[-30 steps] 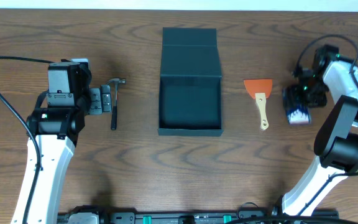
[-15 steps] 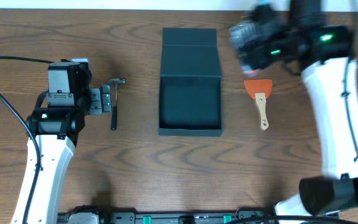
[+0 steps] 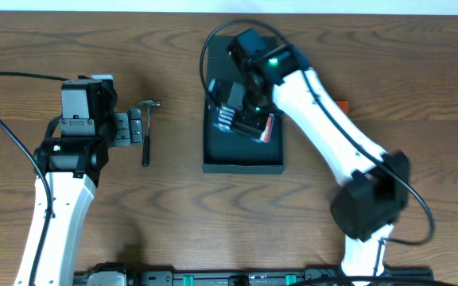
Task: Pack container
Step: 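Carry the screwdriver case into the black box and release it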
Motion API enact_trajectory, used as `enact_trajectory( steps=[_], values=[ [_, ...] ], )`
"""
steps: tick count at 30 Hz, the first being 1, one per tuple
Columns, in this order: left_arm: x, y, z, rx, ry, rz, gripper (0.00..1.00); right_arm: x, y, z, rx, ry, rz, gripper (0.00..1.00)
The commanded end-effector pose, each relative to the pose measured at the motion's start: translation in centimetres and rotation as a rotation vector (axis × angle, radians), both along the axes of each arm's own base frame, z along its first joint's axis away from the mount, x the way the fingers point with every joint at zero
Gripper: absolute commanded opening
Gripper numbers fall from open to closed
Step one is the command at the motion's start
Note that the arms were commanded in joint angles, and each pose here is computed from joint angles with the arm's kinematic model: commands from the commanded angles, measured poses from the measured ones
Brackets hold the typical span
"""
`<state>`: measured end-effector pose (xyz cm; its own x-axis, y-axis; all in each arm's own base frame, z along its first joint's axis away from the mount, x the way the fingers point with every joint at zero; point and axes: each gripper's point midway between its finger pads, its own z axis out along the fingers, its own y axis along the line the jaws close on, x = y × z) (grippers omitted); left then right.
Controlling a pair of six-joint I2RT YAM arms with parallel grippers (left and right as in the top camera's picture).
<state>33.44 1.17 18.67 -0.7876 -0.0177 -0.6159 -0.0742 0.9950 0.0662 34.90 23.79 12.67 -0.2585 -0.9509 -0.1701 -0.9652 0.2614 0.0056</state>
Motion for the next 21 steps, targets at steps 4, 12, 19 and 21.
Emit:
enact_trajectory(
  steps=[4,12,19,21],
  values=[
    [0.2,0.3,1.2,0.017,-0.028,0.001,0.98,0.6,-1.1,-3.1,-0.097,0.014,0.155,0.01],
    [0.2,0.3,1.2,0.017,-0.028,0.001,0.98,0.4,-0.2,-5.2,-0.064,0.058,0.203,0.01],
    [0.2,0.3,1.2,0.017,-0.028,0.001,0.98,-0.3,0.3,-7.1,-0.044,0.127,0.200,0.01],
    [0.2,0.3,1.2,0.017,-0.028,0.001,0.98,-0.4,0.3,-7.5,-0.047,0.139,0.189,0.01]
  ],
)
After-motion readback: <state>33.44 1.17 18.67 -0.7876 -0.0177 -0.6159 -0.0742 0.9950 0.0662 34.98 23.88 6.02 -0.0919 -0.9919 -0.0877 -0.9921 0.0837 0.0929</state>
